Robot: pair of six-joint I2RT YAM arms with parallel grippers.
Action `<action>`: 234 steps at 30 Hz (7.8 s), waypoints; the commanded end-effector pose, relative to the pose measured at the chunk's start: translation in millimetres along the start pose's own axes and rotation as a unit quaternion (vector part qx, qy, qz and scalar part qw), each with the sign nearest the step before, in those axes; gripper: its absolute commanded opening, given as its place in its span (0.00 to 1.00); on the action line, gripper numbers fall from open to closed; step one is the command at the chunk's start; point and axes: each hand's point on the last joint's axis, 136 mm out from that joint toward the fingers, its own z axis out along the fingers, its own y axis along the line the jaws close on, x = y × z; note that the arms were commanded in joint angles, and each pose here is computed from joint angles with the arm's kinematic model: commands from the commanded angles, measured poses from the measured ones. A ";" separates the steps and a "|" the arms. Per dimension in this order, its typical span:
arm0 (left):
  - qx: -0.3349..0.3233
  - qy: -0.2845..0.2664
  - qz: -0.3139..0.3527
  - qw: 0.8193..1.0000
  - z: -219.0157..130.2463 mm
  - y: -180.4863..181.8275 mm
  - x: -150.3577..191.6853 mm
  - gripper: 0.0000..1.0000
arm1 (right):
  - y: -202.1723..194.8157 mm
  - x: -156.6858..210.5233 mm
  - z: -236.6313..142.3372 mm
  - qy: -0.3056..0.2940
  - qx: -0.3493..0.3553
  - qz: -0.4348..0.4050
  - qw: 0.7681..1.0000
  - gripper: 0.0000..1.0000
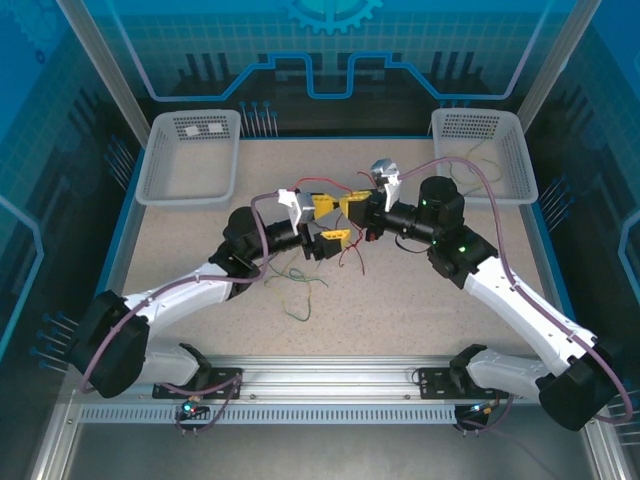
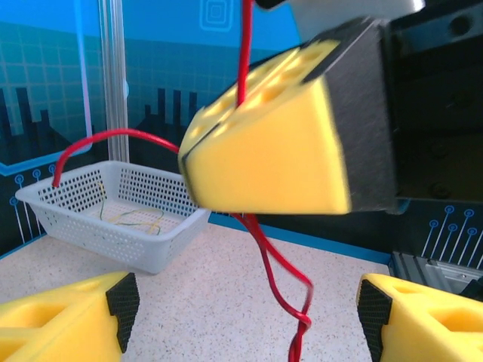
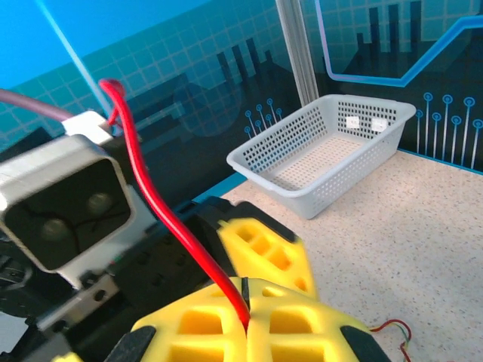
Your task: Untangle the cables
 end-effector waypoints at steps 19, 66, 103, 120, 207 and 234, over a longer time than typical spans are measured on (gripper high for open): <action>-0.004 -0.036 -0.001 0.999 10.3 6.6 -14.9 0.00 | 19.9 -1.6 10.5 -0.007 -0.030 -0.003 1.000 0.00; -0.079 -0.071 0.011 0.994 -6.9 26.3 -16.5 0.00 | -54.5 18.6 25.3 -0.022 -0.089 0.323 0.942 0.02; -0.427 -0.006 0.025 0.904 -149.4 132.0 11.5 0.00 | -143.8 31.2 -78.6 -0.108 0.134 0.307 0.936 0.00; -0.483 -0.035 0.060 0.873 -177.6 155.3 -49.2 0.00 | -157.0 17.9 -144.4 -0.159 0.201 0.290 0.922 0.00; -0.034 0.123 -0.028 0.991 -24.3 23.1 0.5 0.94 | -33.3 -15.7 2.6 -0.008 0.007 0.129 0.992 0.00; -0.400 0.118 -0.040 0.908 -120.4 169.9 -12.0 0.00 | -79.0 -6.5 -55.9 -0.062 0.214 0.088 0.971 1.00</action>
